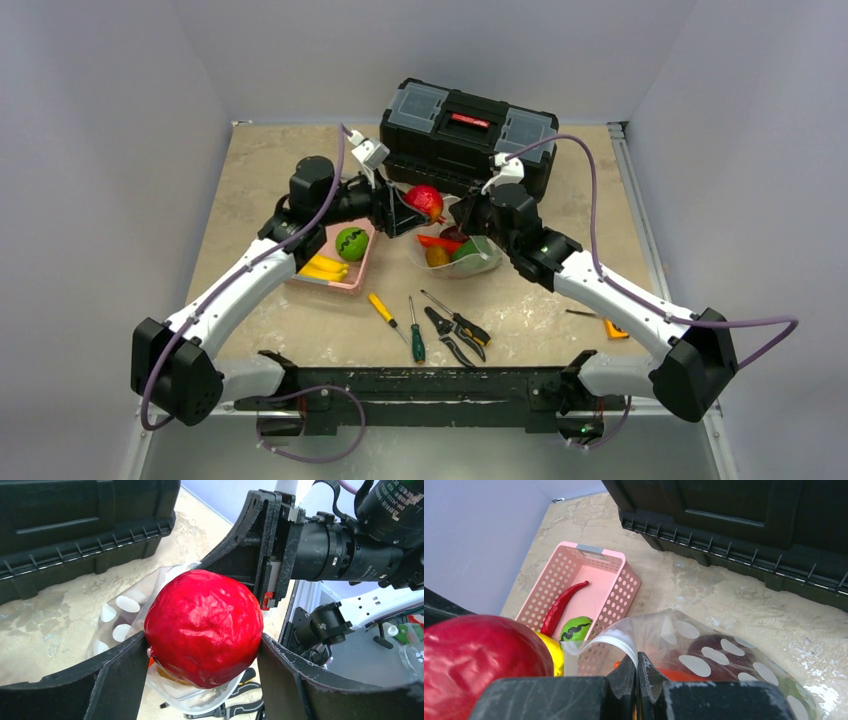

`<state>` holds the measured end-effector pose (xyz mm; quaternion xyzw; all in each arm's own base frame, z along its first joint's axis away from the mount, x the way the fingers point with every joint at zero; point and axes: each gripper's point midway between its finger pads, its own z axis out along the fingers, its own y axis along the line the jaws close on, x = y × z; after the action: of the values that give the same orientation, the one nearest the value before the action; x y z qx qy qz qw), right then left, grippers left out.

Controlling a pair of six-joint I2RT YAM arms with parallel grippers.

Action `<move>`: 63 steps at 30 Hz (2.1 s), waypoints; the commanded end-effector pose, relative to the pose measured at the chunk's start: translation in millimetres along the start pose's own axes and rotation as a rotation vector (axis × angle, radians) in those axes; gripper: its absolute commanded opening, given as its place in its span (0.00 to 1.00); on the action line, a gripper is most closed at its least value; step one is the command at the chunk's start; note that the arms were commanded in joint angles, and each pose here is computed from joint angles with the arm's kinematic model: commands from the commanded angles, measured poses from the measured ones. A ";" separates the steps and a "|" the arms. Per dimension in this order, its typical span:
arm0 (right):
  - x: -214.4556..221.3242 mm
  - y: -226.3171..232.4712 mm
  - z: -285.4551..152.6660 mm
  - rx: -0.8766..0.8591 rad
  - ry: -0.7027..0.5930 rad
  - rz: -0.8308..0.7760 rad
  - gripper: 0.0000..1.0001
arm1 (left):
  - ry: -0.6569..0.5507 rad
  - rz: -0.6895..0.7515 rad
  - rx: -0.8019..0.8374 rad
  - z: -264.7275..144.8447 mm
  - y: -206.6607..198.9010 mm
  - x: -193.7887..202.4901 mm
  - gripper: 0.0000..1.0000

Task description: Place the food in the zip-top bag and seal the zipper

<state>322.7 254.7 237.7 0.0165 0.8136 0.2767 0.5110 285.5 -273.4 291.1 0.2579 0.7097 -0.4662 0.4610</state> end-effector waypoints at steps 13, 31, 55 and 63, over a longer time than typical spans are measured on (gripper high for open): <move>-19.8 4.9 -3.8 -0.013 -0.065 0.015 0.00 | 0.040 0.080 -0.002 16.8 -4.6 7.2 0.94; -19.3 3.2 -4.2 -0.009 -0.065 0.015 0.00 | 0.066 0.070 -0.133 9.0 13.8 10.6 0.98; -19.7 -44.3 -9.4 0.218 -0.073 -0.140 0.00 | 0.069 -0.175 -0.774 -66.4 126.9 9.2 1.00; -17.2 -36.8 -4.5 0.186 -0.052 -0.133 0.00 | 0.126 -0.444 -0.945 -78.5 168.4 48.5 0.94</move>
<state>332.8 214.3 222.8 0.0183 0.8276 0.1603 0.5377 360.5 -138.7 203.3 -0.0379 0.8932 -0.1687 0.4151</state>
